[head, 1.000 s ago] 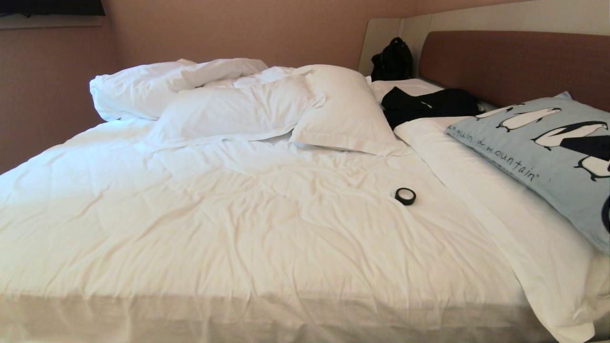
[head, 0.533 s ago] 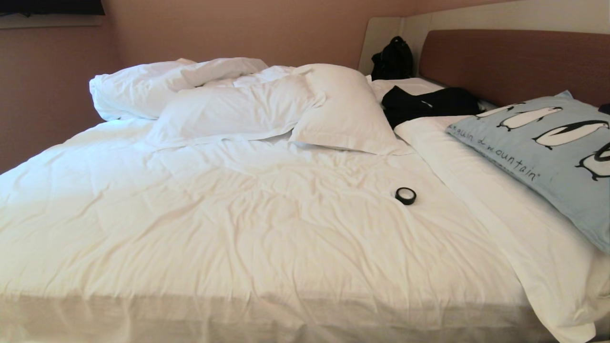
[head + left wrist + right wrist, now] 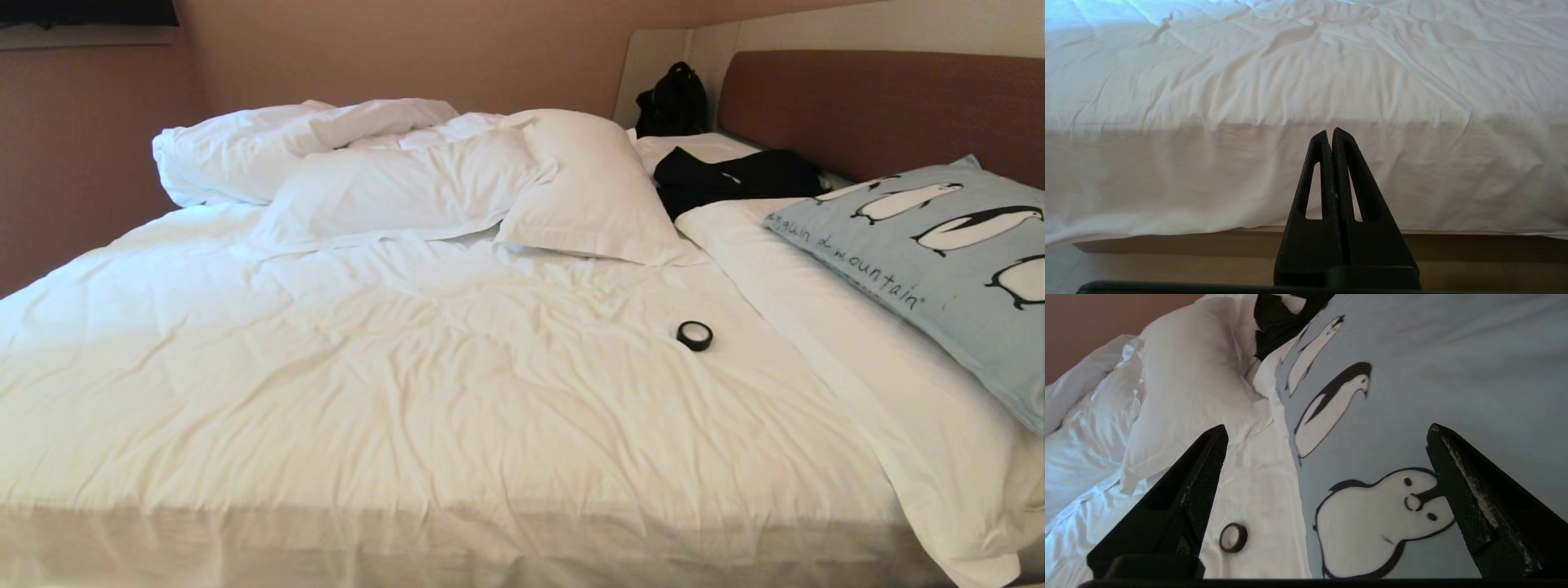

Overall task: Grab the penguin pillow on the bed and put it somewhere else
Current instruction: Pick up the pillow

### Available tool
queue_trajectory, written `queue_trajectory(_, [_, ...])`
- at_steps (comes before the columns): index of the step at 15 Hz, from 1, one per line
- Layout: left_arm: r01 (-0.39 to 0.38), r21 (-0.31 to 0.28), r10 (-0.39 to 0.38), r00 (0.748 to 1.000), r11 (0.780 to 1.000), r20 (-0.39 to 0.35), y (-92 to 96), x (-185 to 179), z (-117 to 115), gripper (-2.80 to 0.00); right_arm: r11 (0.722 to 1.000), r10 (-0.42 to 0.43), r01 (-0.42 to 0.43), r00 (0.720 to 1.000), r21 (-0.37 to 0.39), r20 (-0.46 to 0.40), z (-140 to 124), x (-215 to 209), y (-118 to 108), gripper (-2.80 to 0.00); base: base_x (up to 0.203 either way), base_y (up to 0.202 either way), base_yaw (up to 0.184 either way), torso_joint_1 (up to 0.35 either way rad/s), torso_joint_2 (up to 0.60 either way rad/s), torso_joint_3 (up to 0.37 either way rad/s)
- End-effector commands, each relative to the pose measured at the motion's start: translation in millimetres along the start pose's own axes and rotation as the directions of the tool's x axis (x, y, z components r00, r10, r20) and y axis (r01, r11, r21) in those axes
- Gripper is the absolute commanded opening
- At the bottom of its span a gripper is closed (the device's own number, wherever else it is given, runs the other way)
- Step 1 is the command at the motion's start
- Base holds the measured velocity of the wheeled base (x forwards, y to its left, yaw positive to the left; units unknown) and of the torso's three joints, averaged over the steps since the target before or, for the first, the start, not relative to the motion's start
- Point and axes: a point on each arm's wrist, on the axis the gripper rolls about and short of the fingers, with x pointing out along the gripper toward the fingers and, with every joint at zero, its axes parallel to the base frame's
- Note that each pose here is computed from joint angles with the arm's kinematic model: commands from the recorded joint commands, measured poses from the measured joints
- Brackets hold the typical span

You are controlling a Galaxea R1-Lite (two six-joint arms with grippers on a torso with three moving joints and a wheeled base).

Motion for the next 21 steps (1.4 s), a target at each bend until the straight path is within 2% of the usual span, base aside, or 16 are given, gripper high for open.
queue_trajectory(1, [-0.001,-0.001,0.001,1.0,1.0,-0.001,0.0,0.1,-0.4,-2.8,0.999,0.054,-0.054,0.998,-0.005,-0.011,3.3,-4.3,2.8,0.0,0.0,0.0,0.0,0.0,0.0,0.0])
queue_trajectory(4, [0.001,-0.001,-0.001,1.0,1.0,-0.001,0.0,0.1,-0.4,-2.8,0.999,0.045,-0.045,0.999,-0.005,-0.017,6.6,-8.1,6.7,0.0,0.0,0.0,0.0,0.0,0.0,0.0])
queue_trajectory(6, [0.001,-0.001,-0.001,1.0,1.0,-0.001,0.0,0.1,-0.4,-2.8,1.0,0.016,-0.016,0.998,-0.003,-0.053,12.5,-17.4,15.2,0.0,0.0,0.0,0.0,0.0,0.0,0.0])
queue_trajectory(8, [0.001,-0.001,-0.001,1.0,1.0,-0.001,0.0,0.1,-0.4,-2.8,0.991,-0.101,0.094,0.992,-0.1,-0.078,11.9,-23.0,18.3,0.0,0.0,0.0,0.0,0.0,0.0,0.0])
queue_trajectory(10, [-0.001,-0.001,0.001,1.0,1.0,-0.001,0.0,0.1,-0.4,-2.8,0.951,-0.251,0.231,0.965,-0.204,-0.078,3.8,-16.7,25.0,0.0,0.0,0.0,0.0,0.0,0.0,0.0])
queue_trajectory(12, [0.0,-0.001,0.0,1.0,1.0,-0.001,0.0,0.1,-0.4,-2.8,0.893,-0.382,0.349,0.922,-0.285,-0.068,-11.4,-1.3,34.9,0.0,0.0,0.0,0.0,0.0,0.0,0.0])
queue_trajectory(14, [0.001,-0.001,-0.001,1.0,1.0,-0.001,0.0,0.1,-0.4,-2.8,0.866,-0.418,0.371,0.905,-0.334,-0.078,-23.1,9.6,42.3,0.0,0.0,0.0,0.0,0.0,0.0,0.0])
queue_trajectory(16, [0.001,-0.001,-0.001,1.0,1.0,-0.001,0.0,0.1,-0.4,-2.8,0.851,-0.441,0.396,0.895,-0.344,-0.061,-23.5,9.8,45.6,0.0,0.0,0.0,0.0,0.0,0.0,0.0])
queue_trajectory(19, [0.001,-0.001,-0.001,1.0,1.0,-0.001,0.0,0.1,-0.4,-2.8,0.772,-0.557,0.517,0.83,-0.37,-0.002,-24.5,13.4,45.4,0.0,0.0,0.0,0.0,0.0,0.0,0.0])
queue_trajectory(21, [0.0,-0.001,0.0,1.0,1.0,-0.001,0.0,0.1,-0.4,-2.8,0.765,-0.561,0.519,0.828,-0.381,0.0,-25.9,14.6,48.0,0.0,0.0,0.0,0.0,0.0,0.0,0.0])
